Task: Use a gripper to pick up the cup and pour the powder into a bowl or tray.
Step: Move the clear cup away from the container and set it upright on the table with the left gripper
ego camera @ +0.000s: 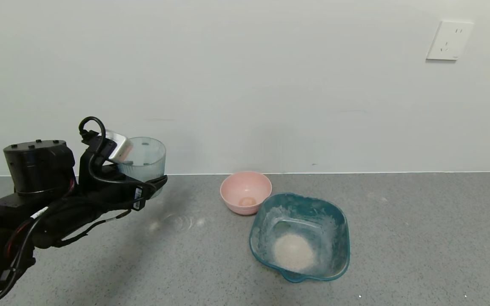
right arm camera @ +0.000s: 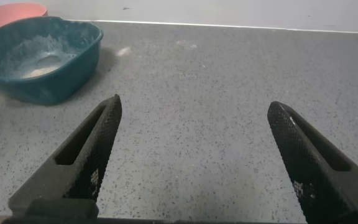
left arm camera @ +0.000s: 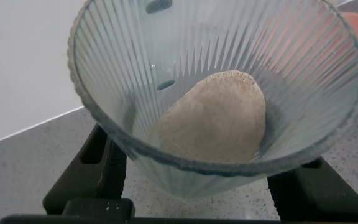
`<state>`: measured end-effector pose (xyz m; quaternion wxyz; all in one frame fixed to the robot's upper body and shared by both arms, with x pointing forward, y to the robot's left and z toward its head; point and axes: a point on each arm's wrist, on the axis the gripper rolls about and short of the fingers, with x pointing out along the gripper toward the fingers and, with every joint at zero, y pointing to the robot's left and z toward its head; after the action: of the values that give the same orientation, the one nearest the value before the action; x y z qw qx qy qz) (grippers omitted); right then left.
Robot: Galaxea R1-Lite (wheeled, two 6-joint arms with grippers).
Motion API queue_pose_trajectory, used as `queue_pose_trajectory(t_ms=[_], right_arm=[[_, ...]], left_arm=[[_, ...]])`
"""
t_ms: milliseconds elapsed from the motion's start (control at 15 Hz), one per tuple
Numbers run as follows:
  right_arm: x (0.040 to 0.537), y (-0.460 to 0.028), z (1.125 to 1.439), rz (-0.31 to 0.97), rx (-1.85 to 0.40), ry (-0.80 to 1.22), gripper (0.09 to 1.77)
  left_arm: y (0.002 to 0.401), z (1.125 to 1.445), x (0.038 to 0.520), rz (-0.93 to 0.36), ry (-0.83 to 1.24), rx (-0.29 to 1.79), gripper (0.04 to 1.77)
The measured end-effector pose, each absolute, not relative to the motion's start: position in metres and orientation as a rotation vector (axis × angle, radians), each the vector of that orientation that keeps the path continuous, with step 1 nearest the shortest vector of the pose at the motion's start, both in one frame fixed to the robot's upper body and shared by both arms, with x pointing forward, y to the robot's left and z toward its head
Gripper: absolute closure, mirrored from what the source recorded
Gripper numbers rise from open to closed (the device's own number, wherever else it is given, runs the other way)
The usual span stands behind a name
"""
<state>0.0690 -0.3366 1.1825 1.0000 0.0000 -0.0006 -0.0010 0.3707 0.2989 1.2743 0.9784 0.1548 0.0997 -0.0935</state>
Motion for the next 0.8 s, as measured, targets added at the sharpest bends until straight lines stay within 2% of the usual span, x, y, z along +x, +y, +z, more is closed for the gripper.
queue_pose_trajectory(t_ms=[400, 800], right_arm=[[0.069, -0.337, 1.182, -0.001, 0.000, -0.001, 0.15], [0.069, -0.337, 1.182, -0.002, 0.000, -0.001, 0.15]], left_arm=[[0.310, 1.256, 0.382, -0.204, 0.152, 0.120, 0.54], [0.307, 1.216, 0.406, -0.213, 0.130, 0.047, 0.54]])
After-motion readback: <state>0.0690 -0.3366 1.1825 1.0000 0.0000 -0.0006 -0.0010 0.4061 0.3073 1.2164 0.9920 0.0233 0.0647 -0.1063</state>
